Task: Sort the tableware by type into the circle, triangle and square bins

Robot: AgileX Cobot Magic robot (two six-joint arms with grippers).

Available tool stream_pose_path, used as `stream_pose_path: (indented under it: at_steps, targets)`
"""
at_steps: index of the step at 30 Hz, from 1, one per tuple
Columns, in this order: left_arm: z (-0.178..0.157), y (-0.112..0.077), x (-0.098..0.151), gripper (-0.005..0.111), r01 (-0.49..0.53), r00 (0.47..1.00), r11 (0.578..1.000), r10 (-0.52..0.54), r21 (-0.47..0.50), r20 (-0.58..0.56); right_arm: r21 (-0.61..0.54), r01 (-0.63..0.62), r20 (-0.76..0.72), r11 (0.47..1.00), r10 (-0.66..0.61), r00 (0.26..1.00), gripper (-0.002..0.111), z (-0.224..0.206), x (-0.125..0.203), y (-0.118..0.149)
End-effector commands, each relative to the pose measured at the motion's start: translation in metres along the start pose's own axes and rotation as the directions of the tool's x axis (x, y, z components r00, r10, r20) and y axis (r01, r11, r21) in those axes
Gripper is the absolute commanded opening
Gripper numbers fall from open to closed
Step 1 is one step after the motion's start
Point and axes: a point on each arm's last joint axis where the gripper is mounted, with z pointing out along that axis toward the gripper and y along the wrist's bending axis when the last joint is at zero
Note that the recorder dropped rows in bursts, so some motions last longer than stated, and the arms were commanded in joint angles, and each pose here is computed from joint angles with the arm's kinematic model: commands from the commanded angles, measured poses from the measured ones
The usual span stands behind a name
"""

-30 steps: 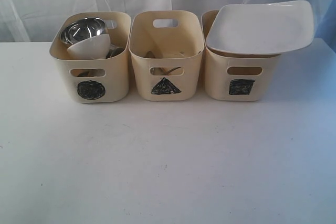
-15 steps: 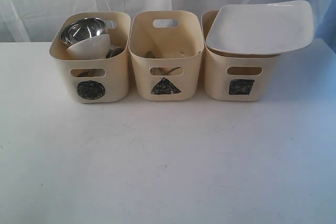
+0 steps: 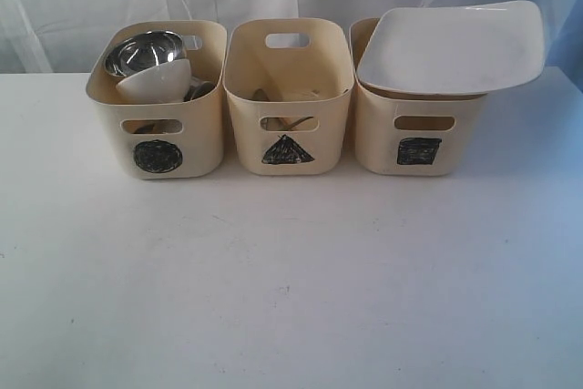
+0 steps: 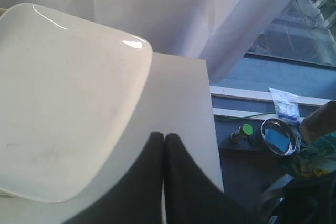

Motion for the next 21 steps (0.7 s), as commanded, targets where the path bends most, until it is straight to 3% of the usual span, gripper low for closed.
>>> stream_pose_path:
  at_steps: [1,6,15,21]
  targets:
    - [0.0,0.0,0.001,0.0,0.002,1.0,1.0,-0.002,0.002,0.006,0.003,0.004,-0.085,1.0,-0.004,0.996,0.0,0.027,0.01,0.001]
    - [0.0,0.0,0.001,0.0,0.002,1.0,1.0,-0.002,0.002,0.006,0.114,0.101,-0.148,0.988,-0.083,0.985,0.0,0.045,0.017,-0.009]
    - [0.0,0.0,0.001,0.0,0.002,1.0,1.0,-0.002,0.002,0.006,0.198,-0.088,-0.228,0.976,0.134,0.964,0.0,0.048,0.033,-0.036]
    - [0.0,0.0,0.001,0.0,0.002,1.0,1.0,-0.002,0.002,0.006,0.122,-0.149,-0.164,0.981,0.168,0.972,0.0,0.021,0.04,-0.027]
